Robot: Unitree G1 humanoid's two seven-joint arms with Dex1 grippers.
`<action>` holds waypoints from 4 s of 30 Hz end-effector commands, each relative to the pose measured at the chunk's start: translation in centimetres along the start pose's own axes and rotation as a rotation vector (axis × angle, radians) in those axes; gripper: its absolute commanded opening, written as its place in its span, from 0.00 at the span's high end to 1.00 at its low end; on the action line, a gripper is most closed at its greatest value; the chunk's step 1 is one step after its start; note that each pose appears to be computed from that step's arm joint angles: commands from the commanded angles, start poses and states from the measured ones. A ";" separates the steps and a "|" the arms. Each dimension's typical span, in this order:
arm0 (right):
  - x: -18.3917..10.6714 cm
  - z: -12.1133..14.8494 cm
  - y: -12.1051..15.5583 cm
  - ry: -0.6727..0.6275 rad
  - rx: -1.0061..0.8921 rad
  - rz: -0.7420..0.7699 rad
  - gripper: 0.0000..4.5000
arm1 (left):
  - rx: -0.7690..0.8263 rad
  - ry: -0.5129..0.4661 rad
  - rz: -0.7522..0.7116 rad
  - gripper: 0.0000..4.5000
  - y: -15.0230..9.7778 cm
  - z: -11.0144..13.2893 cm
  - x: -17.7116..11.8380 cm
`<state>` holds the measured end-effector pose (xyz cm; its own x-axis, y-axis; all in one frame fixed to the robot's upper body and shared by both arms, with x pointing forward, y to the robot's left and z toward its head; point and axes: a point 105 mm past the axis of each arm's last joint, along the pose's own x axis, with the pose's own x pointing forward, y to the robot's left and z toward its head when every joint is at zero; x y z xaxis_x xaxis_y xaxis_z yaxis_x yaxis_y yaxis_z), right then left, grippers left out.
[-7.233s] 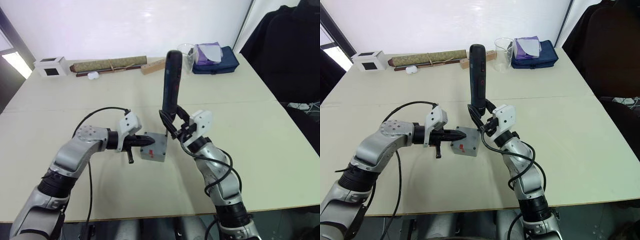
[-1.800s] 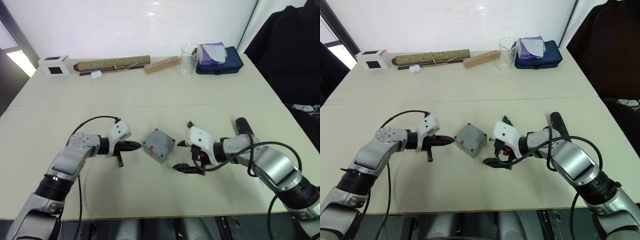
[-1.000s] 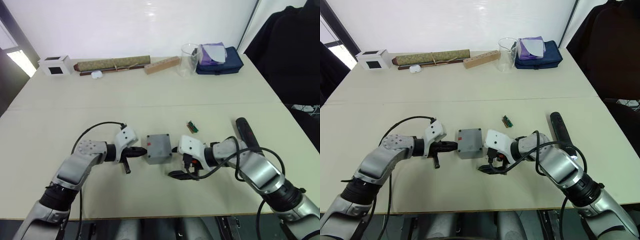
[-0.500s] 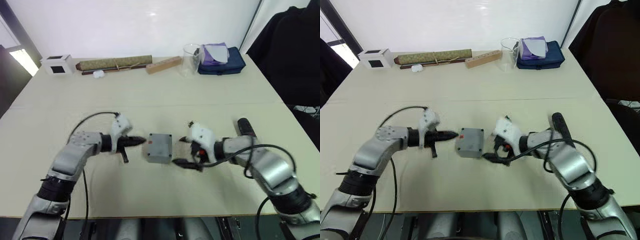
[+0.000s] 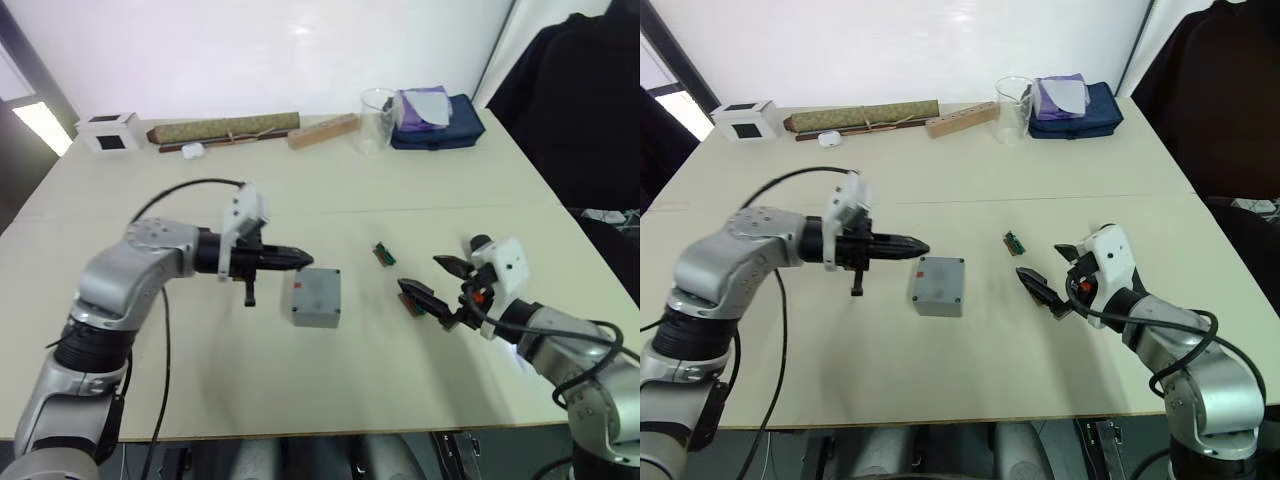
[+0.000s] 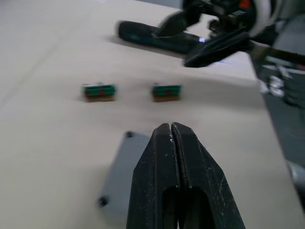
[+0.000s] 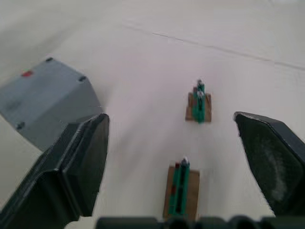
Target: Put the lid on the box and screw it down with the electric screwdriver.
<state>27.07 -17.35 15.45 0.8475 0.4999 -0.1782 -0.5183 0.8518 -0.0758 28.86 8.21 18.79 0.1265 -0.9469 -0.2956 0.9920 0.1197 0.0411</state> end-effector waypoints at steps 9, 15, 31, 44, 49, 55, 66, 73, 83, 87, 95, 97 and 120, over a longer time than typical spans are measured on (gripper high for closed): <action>1.1 -2.5 0.8 0.024 -0.029 -0.018 0.51 | 0.136 0.076 -0.050 1.00 -0.4 0.1 1.0; 2.0 -3.3 0.8 0.043 -0.018 -0.011 0.51 | 0.155 0.085 0.040 1.00 0.9 -0.5 1.3; 3.4 -4.1 0.6 0.049 -0.017 -0.008 0.51 | 0.148 0.077 0.077 1.00 1.3 -1.1 1.4; 3.7 -4.2 0.4 0.041 -0.032 -0.008 0.99 | 0.144 0.073 0.088 1.00 1.5 -1.6 1.4; 3.7 -3.9 0.8 0.035 -0.034 -0.001 0.99 | 0.141 0.072 0.090 1.00 1.6 -1.6 1.4; 2.9 -2.2 0.6 -0.010 -0.074 0.000 0.99 | 0.118 0.063 0.116 1.00 2.0 -1.8 1.0; 3.7 4.2 3.6 -0.192 -0.141 0.156 0.99 | 0.008 -0.012 0.244 1.00 4.1 -1.5 -2.6; 6.5 4.2 7.4 -0.205 -0.162 0.321 0.99 | -0.053 -0.012 0.298 1.00 3.1 -2.4 -4.7; 7.8 2.1 8.8 -0.164 -0.191 0.385 0.99 | -0.103 -0.027 0.310 1.00 1.8 -3.2 -4.5; 8.2 2.0 8.3 -0.164 -0.199 0.363 0.99 | -0.101 -0.025 0.302 1.00 1.9 -3.1 -4.1; 8.4 1.4 7.9 -0.149 -0.209 0.345 0.99 | -0.086 -0.017 0.293 1.00 2.0 -3.0 -3.8; 8.4 1.2 8.1 -0.142 -0.209 0.350 0.99 | -0.084 -0.016 0.292 1.00 2.0 -3.1 -3.7; 6.4 4.2 4.5 -0.154 -0.142 0.252 0.23 | -0.044 -0.109 0.254 1.00 2.2 -0.5 -3.1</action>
<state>30.75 -8.53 14.74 0.6665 0.7316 -0.1433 -0.7447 0.6439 -0.1755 31.01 12.29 16.75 0.3951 -0.8886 -0.2332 0.9136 0.4067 -0.0018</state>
